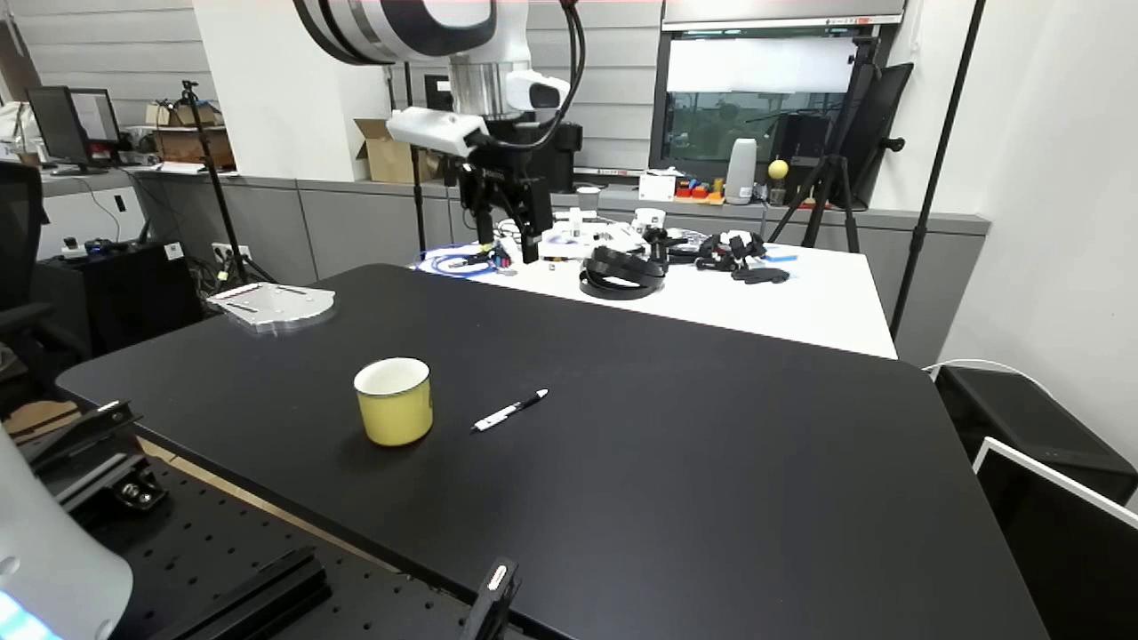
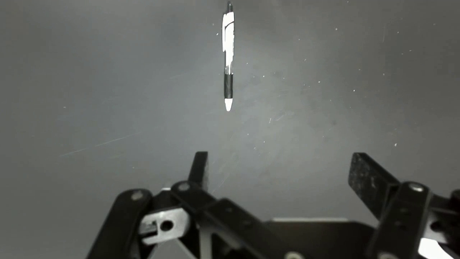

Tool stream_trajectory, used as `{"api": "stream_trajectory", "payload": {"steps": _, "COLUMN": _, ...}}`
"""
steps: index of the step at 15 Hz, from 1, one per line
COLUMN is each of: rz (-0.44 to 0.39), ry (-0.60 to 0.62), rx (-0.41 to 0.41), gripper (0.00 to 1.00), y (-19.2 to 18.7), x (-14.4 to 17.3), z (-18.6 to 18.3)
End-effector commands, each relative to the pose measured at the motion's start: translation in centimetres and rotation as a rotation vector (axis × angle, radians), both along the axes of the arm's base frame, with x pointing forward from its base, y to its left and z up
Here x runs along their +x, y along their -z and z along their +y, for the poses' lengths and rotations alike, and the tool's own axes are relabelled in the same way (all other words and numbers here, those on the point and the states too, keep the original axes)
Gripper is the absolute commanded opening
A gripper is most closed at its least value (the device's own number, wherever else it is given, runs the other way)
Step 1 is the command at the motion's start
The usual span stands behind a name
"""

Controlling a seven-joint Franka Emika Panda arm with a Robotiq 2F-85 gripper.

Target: Put the pen in the yellow mug

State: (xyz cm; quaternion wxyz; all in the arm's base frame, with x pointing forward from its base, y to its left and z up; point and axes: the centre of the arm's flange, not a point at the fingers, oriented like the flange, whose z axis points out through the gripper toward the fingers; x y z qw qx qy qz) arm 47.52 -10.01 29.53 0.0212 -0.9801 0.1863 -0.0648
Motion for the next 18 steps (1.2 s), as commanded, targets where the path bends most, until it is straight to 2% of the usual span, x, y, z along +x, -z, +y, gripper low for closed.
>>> {"api": "stream_trajectory", "payload": {"steps": 1, "rz": 0.027, "ry": -0.041, "rx": 0.040, "gripper": 1.00, "y": 3.6, "x": 2.9, "z": -0.2}}
{"api": "stream_trajectory", "payload": {"steps": 6, "rz": 0.071, "ry": -0.036, "rx": 0.056, "gripper": 1.00, "y": 8.4, "x": 2.3, "z": 0.4}}
{"api": "stream_trajectory", "payload": {"steps": 14, "rz": 0.152, "ry": 0.027, "rx": -0.067, "gripper": 1.00, "y": 16.1, "x": 1.1, "z": -0.8}}
{"api": "stream_trajectory", "payload": {"steps": 18, "rz": 0.213, "ry": 0.036, "rx": -0.061, "gripper": 1.00, "y": 18.7, "x": 0.7, "z": -0.5}}
